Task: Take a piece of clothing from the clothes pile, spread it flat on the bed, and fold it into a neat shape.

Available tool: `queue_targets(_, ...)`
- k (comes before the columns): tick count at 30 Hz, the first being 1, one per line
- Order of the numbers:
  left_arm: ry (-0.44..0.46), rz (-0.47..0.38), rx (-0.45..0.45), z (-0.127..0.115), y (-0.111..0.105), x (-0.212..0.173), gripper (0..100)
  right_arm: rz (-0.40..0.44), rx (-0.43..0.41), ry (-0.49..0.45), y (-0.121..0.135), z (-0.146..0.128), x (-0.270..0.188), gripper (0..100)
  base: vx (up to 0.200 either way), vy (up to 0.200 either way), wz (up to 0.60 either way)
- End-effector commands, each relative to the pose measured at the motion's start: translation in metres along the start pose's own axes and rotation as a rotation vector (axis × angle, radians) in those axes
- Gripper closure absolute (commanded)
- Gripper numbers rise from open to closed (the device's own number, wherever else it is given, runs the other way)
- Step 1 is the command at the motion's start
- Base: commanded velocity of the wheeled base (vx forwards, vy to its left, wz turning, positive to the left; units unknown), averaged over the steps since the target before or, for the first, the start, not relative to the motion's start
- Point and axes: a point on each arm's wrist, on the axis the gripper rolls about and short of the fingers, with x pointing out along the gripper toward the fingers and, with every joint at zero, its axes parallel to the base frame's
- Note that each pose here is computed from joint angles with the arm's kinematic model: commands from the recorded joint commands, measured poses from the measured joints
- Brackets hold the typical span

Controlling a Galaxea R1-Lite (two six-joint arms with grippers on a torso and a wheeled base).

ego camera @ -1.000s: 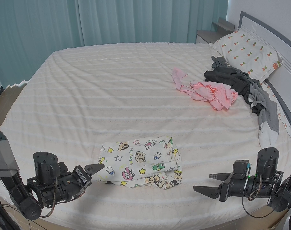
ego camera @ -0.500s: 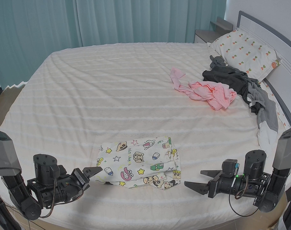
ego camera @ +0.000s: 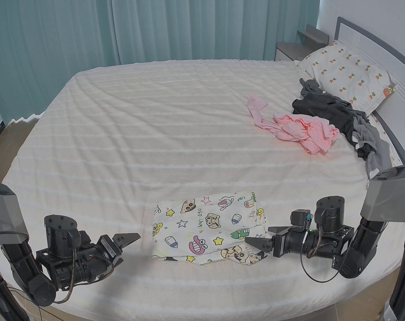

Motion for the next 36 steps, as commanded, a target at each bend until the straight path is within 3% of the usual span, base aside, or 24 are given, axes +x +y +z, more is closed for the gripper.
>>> queue_targets(1, 0.003, 0.001, -0.001, -0.001, 0.001, 0.0, 0, -0.034, 0.011, -0.035, -0.014, 0.014, 0.005, 0, 0.0, 0.0, 0.0)
queue_targets(12, 0.001, -0.001, 0.0, -0.001, 0.001, 0.0, 0, -0.019, 0.006, -0.034, -0.012, 0.016, 0.009, 0, 0.0, 0.0, 0.0)
queue_targets(19, 0.002, 0.003, -0.002, 0.0, 0.002, 0.001, 0, 0.005, 0.015, 0.067, -0.004, 0.011, 0.03, 0, 0.0, 0.0, 0.0)
queue_targets(20, 0.002, 0.003, -0.002, 0.0, 0.002, 0.001, 0, 0.003, 0.017, 0.074, -0.005, 0.011, 0.031, 100, 0.0, 0.0, 0.0)
queue_targets(36, -0.003, 0.01, -0.005, 0.001, 0.003, 0.002, 0, -0.016, 0.034, 0.104, -0.001, -0.007, -0.003, 100, 0.0, 0.0, 0.0)
